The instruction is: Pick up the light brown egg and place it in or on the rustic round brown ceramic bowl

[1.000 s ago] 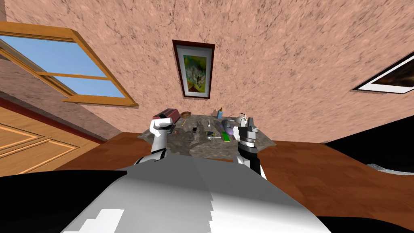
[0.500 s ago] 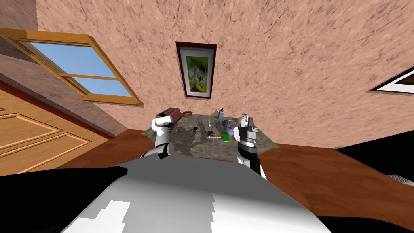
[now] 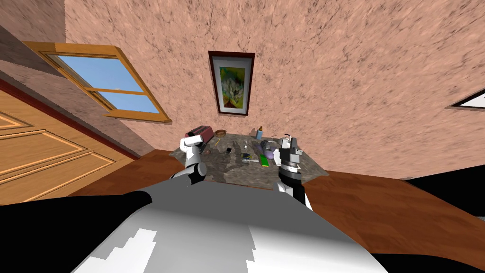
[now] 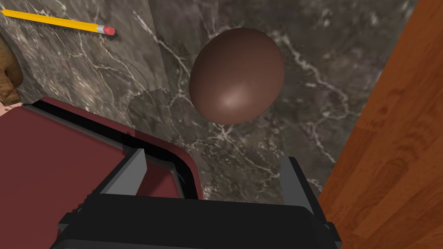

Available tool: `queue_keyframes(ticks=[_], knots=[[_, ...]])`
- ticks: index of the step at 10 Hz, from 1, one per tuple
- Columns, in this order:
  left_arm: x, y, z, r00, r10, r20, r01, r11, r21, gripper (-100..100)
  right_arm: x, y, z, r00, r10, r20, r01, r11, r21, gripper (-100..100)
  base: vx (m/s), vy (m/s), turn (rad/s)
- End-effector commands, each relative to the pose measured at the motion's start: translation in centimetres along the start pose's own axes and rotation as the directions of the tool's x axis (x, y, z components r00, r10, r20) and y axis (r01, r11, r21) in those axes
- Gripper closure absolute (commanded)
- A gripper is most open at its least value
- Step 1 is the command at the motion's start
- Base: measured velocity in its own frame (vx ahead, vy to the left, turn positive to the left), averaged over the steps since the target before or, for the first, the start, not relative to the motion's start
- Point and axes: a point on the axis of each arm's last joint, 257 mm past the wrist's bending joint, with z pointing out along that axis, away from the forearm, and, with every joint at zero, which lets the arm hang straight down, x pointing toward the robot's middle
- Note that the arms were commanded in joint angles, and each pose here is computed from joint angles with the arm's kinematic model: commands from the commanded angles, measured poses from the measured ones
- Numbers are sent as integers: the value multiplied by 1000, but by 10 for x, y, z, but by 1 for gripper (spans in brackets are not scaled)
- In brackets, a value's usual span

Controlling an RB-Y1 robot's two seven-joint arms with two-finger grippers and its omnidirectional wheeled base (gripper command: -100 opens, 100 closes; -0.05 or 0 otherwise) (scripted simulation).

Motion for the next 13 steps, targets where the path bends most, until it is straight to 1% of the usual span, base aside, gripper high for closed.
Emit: queue_keyframes(ticks=[1, 2, 3, 4, 5, 6, 7, 8, 9, 10, 11, 12, 13], knots=[[2, -12, 2, 1000, 14, -9, -14, 1000, 13, -100, 0, 0, 0, 1000, 0, 0, 0, 1000, 0, 0, -18, -45, 93], [10, -5, 9, 999, 20, -28, -21, 1000, -9, -100, 0, 0, 0, 1000, 0, 0, 0, 1000, 0, 0, -10, -22, -13], [6, -18, 10, 999, 46, -12, -46, 999, 12, -100, 0, 0, 0, 1000, 0, 0, 0, 1000, 0, 0, -14, -42, 142], [15, -21, 12, 998, 51, -41, -50, 999, 10, -100, 0, 0, 0, 1000, 0, 0, 0, 1000, 0, 0, -23, -46, 78], [21, -17, 17, 997, 56, -55, -56, 998, -3, -100, 0, 0, 0, 1000, 0, 0, 0, 1000, 0, 0, -14, -21, -25], [18, -29, 17, 996, 85, -38, -84, 996, 18, -100, 0, 0, 0, 1000, 0, 0, 0, 1000, 0, 0, -23, -36, 86], [28, -36, 17, 994, 92, -65, -90, 996, 24, -100, 0, 0, 0, 1000, 0, 0, 0, 1000, 0, 0, -20, -41, 106], [37, -30, 23, 991, 100, -86, -100, 995, 8, -100, 0, 0, 0, 1000, 0, 0, 0, 1000, 0, 0, -3, -24, 16], [41, -43, 24, 987, 138, -82, -136, 990, 28, -100, 0, 0, 0, 1000, 0, 0, 0, 1000, 0, 0, -20, -45, 103], [56, -46, 27, 981, 152, -119, -150, 988, 28, -100, 0, 0, 0, 1000, 0, 0, 0, 1000, 0, 0, -22, -49, 83], [57, -45, 28, 981, 153, -121, -151, 988, 27, -100, 0, 0, 0, 1000, 0, 0, 0, 1000, 0, 0, -9, -24, 8], [53, -43, 27, 982, 149, -115, -147, 989, 26, -100, 0, 0, 0, 1000, 0, 0, 0, 1000, 0, 0, -2, -7, -3], [54, -43, 27, 982, 151, -116, -149, 988, 27, 100, 0, 0, 0, 1000, 0, 0, 0, 1000, 0, 0, -3, -2, 12]])
